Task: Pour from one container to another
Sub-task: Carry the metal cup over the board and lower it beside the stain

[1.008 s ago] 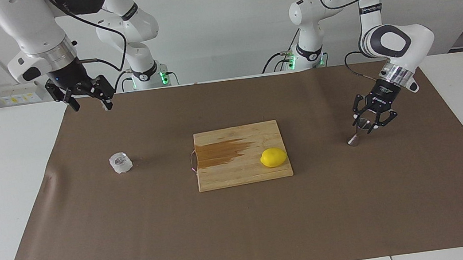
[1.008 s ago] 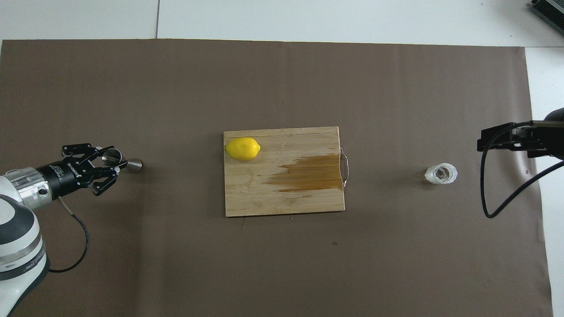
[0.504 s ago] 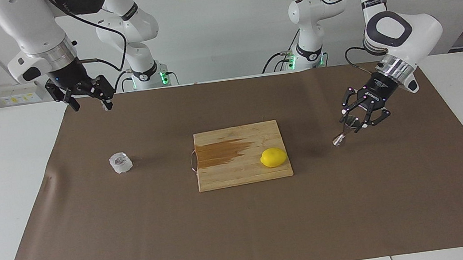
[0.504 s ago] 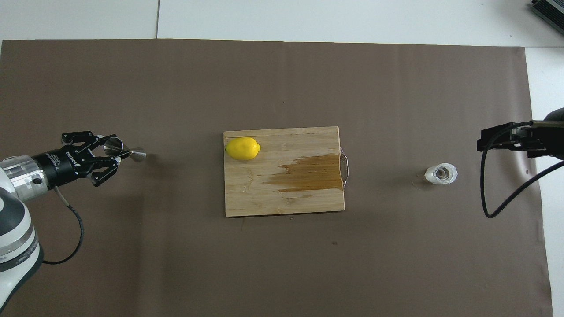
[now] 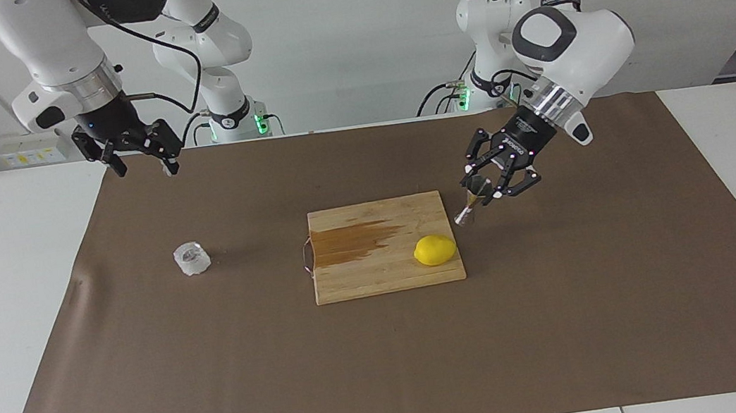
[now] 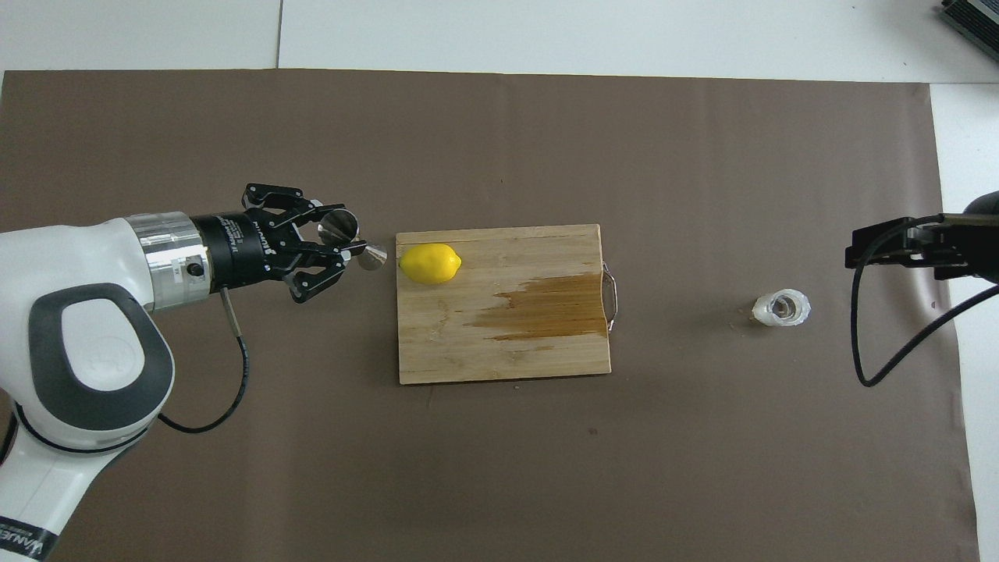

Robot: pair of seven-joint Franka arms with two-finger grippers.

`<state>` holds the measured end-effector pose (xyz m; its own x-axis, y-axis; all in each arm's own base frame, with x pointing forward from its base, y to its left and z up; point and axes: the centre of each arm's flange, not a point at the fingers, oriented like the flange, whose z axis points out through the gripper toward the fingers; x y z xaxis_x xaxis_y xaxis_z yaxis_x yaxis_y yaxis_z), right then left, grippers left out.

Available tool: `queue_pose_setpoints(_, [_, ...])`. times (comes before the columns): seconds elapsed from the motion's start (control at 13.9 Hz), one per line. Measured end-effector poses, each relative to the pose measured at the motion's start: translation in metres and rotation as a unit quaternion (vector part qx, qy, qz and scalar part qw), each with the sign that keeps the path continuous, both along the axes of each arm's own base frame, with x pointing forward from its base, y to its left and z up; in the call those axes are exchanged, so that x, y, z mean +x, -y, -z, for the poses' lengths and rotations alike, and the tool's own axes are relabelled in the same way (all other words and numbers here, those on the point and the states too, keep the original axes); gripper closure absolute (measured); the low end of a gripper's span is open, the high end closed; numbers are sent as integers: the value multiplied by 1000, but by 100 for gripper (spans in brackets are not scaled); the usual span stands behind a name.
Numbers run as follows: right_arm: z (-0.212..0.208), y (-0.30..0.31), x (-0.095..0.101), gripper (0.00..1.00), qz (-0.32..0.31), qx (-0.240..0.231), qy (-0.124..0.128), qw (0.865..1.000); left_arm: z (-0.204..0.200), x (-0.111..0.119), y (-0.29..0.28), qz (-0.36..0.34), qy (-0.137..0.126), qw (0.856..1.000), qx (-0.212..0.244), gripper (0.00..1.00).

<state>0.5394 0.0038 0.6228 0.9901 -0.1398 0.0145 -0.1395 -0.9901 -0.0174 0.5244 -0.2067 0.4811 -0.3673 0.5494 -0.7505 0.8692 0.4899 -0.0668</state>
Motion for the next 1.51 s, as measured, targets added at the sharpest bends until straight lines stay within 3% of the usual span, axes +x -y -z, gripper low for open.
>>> queue_pose_setpoints(0.29, [0,0,0,0,0,0,0,1000,19,-33,83,-48,12,999,-22,49])
queue_pose_setpoints(0.58, [0,0,0,0,0,0,0,1000,63,-74,152,-65,10,998,-9,49])
queue_pose_setpoints(1.01, [0,0,0,0,0,0,0,1000,101,-92,219,-76,29,997,8,49])
queue_pose_setpoints(1.51, [0,0,0,0,0,0,0,1000,128,-108,240,-76,37,996,29,49])
